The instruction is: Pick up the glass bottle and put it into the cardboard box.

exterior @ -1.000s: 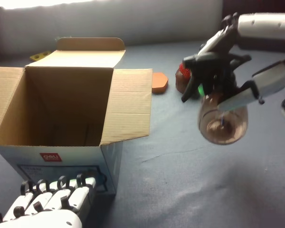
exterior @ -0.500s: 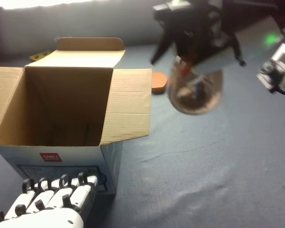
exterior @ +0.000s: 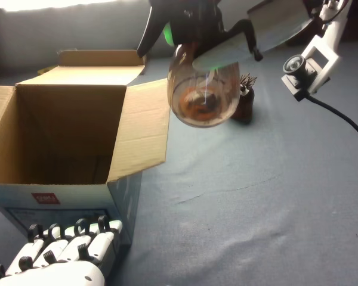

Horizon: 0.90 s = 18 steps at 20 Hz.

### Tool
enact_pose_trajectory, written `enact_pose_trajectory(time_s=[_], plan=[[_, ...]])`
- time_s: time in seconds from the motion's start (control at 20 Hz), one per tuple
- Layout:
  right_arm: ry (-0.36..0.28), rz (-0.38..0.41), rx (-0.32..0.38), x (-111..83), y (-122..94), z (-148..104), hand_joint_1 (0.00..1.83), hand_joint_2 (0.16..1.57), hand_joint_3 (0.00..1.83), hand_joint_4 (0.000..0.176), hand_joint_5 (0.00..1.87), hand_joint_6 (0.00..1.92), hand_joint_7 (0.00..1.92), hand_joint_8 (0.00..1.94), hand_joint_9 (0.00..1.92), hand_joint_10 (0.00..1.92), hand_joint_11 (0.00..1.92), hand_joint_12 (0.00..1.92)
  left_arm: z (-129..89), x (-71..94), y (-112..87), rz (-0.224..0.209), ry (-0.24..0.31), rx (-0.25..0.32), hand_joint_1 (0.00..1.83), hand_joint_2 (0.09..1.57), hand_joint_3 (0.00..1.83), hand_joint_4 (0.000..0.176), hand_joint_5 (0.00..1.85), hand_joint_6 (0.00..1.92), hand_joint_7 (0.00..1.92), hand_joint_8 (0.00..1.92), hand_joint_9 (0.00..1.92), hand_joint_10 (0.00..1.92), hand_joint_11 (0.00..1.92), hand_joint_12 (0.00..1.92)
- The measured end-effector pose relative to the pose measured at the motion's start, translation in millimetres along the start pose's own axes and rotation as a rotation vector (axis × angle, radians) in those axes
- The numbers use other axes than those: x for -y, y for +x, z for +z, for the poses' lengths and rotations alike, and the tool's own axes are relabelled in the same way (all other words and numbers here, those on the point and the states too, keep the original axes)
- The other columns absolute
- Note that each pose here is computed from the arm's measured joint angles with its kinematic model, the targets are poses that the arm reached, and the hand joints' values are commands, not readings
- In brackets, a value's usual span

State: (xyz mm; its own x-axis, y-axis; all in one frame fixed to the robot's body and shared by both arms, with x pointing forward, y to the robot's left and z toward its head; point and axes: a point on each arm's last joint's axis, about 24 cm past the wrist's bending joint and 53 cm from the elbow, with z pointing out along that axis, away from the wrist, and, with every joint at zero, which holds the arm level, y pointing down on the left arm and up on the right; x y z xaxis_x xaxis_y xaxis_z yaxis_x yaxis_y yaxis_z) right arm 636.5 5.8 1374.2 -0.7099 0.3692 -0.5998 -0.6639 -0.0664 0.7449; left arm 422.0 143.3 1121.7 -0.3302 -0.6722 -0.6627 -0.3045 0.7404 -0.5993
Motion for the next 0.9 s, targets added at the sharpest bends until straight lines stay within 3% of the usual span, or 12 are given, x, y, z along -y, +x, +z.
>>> enact_pose_trajectory(time_s=[0.15,0.45,0.7,0.9], plan=[[0.002,-0.006,-0.011,-2.3,5,-4,1.25,1.09,0.0,0.0,0.93,0.99,1.15,0.86,1.02,0.97,0.73,1.5,0,0.4,-0.2,-0.002,0.002,0.001,0.07,1.28,0.0,0.0,0.15,0.01,0.17,0.01,0.12,0.0,0.0,0.24],[0.02,-0.019,0.01,-1.2,-6,-22,1.26,1.09,0.0,0.0,0.95,0.95,1.15,0.87,1.02,0.99,0.73,1.51,1,1.0,-0.9,-0.004,0.004,0.004,0.07,1.28,0.0,0.0,0.16,0.01,0.18,0.0,0.13,0.01,0.0,0.26],[-0.05,-0.032,-0.005,-25.0,-7,1,1.26,1.09,0.0,0.0,0.95,0.95,1.16,0.87,1.02,1.0,0.72,1.51,2,0.0,-1.5,-0.009,0.007,0.01,0.07,1.28,0.0,0.0,0.15,0.0,0.17,0.0,0.12,0.0,0.0,0.27],[-0.074,-0.035,-0.027,-28.8,5,22,1.26,1.09,0.0,0.0,0.95,0.94,1.16,0.87,1.02,1.0,0.72,1.51,2,-3.5,-0.1,-0.006,-0.003,0.005,0.07,1.28,0.0,0.0,0.17,0.01,0.19,0.01,0.13,0.0,0.0,0.27]])
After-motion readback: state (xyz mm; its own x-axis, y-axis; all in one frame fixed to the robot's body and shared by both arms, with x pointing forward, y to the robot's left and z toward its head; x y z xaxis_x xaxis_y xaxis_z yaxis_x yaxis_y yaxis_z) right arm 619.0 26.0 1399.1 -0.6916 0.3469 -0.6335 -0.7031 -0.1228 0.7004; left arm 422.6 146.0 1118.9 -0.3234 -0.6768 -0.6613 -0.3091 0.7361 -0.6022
